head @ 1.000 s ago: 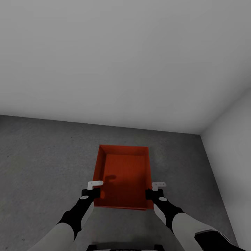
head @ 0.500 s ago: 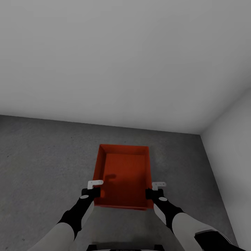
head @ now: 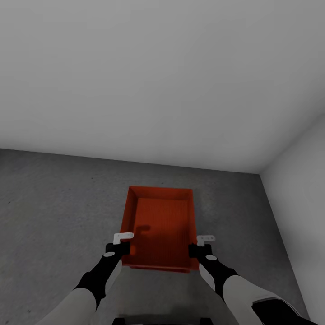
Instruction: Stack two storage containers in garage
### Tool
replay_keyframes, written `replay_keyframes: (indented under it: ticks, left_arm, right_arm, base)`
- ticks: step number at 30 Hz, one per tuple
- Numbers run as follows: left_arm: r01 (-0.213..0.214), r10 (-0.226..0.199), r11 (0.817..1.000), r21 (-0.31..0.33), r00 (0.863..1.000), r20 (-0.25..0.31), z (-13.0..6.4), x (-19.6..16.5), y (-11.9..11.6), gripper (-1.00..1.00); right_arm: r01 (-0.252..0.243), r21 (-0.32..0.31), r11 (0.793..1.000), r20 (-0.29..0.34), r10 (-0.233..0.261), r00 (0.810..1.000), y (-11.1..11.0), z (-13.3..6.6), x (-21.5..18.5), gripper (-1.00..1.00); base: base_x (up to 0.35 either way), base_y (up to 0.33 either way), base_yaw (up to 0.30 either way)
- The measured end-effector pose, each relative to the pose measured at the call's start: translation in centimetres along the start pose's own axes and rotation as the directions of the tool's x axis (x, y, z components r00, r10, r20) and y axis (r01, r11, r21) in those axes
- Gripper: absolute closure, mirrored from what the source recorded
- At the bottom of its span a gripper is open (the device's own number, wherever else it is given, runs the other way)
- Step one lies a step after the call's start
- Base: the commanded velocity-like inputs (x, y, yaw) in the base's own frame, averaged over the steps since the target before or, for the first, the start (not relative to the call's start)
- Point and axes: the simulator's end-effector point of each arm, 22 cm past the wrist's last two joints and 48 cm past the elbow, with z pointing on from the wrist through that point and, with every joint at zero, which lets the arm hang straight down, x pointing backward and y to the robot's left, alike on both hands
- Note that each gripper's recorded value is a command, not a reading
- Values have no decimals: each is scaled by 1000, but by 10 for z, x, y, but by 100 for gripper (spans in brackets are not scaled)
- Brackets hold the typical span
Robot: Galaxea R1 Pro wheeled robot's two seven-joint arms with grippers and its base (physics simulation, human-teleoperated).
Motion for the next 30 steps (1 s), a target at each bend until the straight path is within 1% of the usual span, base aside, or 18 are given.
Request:
replay_keyframes:
  ticks: [30]
  left_arm:
    - [1,-1,1000,1,1000,-2,35,11,-3,100]
  right_arm:
    - [2,-1,1000,-3,-2,1000,-1,35,11,100]
  base:
    - [0,0,0]
